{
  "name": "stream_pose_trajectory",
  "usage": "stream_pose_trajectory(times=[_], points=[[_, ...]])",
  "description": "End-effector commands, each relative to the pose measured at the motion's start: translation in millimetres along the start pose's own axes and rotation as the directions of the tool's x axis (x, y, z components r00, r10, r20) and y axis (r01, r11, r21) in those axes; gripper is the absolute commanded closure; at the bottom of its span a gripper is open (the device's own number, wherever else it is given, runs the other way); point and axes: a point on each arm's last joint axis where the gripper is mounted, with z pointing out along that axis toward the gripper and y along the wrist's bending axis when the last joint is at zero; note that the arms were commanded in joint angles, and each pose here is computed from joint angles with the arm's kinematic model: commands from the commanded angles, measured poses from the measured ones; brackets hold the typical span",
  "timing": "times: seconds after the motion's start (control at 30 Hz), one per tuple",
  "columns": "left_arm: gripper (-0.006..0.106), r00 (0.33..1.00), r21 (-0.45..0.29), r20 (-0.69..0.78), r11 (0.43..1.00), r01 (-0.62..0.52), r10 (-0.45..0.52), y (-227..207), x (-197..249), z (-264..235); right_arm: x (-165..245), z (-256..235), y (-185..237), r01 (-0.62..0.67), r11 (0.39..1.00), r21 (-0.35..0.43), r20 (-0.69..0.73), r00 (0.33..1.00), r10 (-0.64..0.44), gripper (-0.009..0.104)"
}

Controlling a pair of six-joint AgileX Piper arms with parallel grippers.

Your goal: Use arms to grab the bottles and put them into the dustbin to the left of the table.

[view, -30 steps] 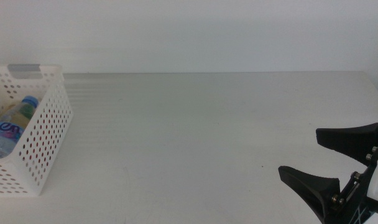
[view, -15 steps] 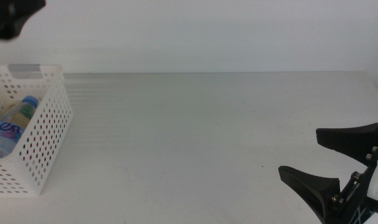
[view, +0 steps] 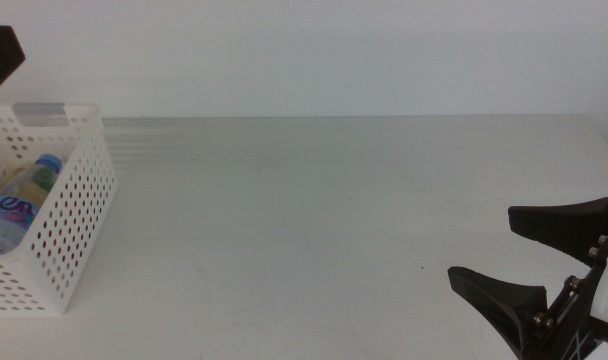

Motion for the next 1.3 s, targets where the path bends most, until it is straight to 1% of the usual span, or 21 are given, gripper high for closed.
stream_pose_trajectory(times=[0.0, 0.27, 0.4, 0.53, 0.7, 0.8, 0.93, 1.0, 1.1, 1.27], points=[[0.010, 0.994, 0.017, 0.108, 1.000, 0.015, -0.016, -2.3, -15.5, -4.3, -16.8, -4.0, 0.0, 0.020, 1.000, -0.001, 0.106, 0.994, -0.020, 0.023], [0.010, 0.994, 0.012, 0.106, 1.000, 0.006, -0.007, -2.0, -15.4, -4.6, -14.4, -7.7, 0.0, 0.020, 1.000, 0.000, 0.113, 0.993, -0.020, 0.023], [0.010, 0.994, 0.012, 0.106, 1.000, 0.005, -0.006, -2.0, -15.4, -4.6, -11.5, -17.7, -3.4, 0.023, 0.999, 0.026, 0.136, 0.990, -0.026, 0.023], [0.010, 0.994, -0.018, 0.112, 1.000, 0.008, -0.006, 1.7, -16.0, -5.4, -2.8, -28.7, -14.4, -0.013, 0.994, 0.110, 0.162, 0.987, -0.005, 0.023], [0.010, 0.982, -0.090, 0.190, 0.996, 0.001, 0.017, 10.9, -10.8, -14.9, 12.5, -46.4, -30.5, -0.089, 0.961, 0.262, 0.197, 0.980, 0.037, 0.023], [0.010, 0.977, -0.103, 0.213, 0.995, 0.005, 0.017, 14.1, 9.3, -21.2, 24.1, -57.2, -35.3, -0.115, 0.933, 0.341, 0.218, 0.975, 0.040, 0.023], [0.010, 0.985, -0.107, 0.174, 0.994, 0.008, 0.010, 17.4, 53.0, -32.0, 40.9, -73.1, -32.7, -0.135, 0.905, 0.403, 0.270, 0.963, 0.023, 0.023], [0.010, 0.990, -0.107, 0.140, 0.994, 0.023, -0.007, 19.6, 79.0, -34.2, 49.1, -80.2, -30.4, -0.144, 0.891, 0.431, 0.299, 0.954, 0.009, 0.023], [0.010, 0.994, -0.106, 0.105, 0.993, 0.043, -0.032, 22.4, 113.7, -38.3, 60.1, -87.0, -27.8, -0.173, 0.870, 0.462, 0.336, 0.942, 0.009, 0.023], [0.010, 0.995, -0.108, 0.090, 0.993, 0.044, -0.034, 26.4, 161.9, -47.0, 79.5, -89.7, -25.1, -0.256, 0.837, 0.483, 0.388, 0.920, 0.057, 0.023]])
